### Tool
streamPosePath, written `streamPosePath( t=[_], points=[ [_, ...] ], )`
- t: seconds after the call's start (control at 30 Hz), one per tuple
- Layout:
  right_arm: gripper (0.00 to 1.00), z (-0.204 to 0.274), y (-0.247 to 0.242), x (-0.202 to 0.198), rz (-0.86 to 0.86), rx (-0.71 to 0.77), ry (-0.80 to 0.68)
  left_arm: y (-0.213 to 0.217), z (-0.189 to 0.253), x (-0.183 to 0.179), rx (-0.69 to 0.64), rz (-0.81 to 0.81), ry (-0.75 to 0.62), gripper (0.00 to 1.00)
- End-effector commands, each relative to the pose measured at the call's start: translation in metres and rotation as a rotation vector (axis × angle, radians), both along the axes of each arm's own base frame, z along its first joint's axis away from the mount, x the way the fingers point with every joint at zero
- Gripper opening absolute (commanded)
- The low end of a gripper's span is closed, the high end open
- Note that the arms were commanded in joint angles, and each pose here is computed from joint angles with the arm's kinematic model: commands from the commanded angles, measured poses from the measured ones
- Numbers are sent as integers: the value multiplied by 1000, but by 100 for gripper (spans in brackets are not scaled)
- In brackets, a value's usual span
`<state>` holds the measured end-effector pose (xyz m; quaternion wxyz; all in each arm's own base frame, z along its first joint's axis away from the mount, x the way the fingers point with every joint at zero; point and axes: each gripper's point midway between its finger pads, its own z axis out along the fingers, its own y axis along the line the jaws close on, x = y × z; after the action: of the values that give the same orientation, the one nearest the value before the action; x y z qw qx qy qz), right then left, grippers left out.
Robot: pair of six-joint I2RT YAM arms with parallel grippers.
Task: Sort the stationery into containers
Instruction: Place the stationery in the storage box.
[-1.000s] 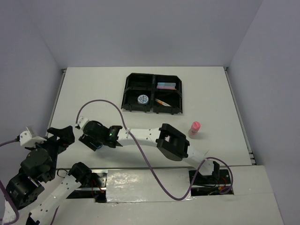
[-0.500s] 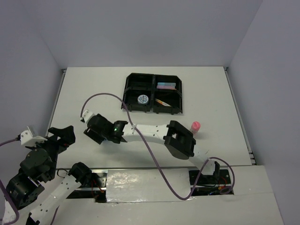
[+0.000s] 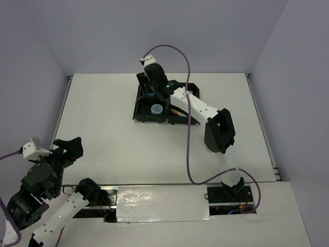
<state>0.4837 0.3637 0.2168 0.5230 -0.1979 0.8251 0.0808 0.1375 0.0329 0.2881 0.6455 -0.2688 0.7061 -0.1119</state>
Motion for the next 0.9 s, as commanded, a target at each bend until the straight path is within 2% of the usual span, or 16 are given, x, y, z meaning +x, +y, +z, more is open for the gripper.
streamPosePath(
  t=[0.0, 0.33, 0.6, 0.77, 0.87],
  points=[
    [0, -3, 36, -5, 116, 25, 15, -5, 4, 6, 25, -14, -3, 99],
    [0, -21, 48, -7, 170, 67, 7, -9, 3, 9, 40, -28, 9, 99],
    [0, -53, 44, -8, 159, 20, 58, -9, 4, 9, 38, -30, 5, 99],
    [0, -55, 32, -10, 123, -5, 45, -9, 4, 8, 37, -33, 2, 99],
    [4, -59, 26, -10, 104, -25, 52, -9, 4, 8, 36, -31, 2, 99]
  ],
)
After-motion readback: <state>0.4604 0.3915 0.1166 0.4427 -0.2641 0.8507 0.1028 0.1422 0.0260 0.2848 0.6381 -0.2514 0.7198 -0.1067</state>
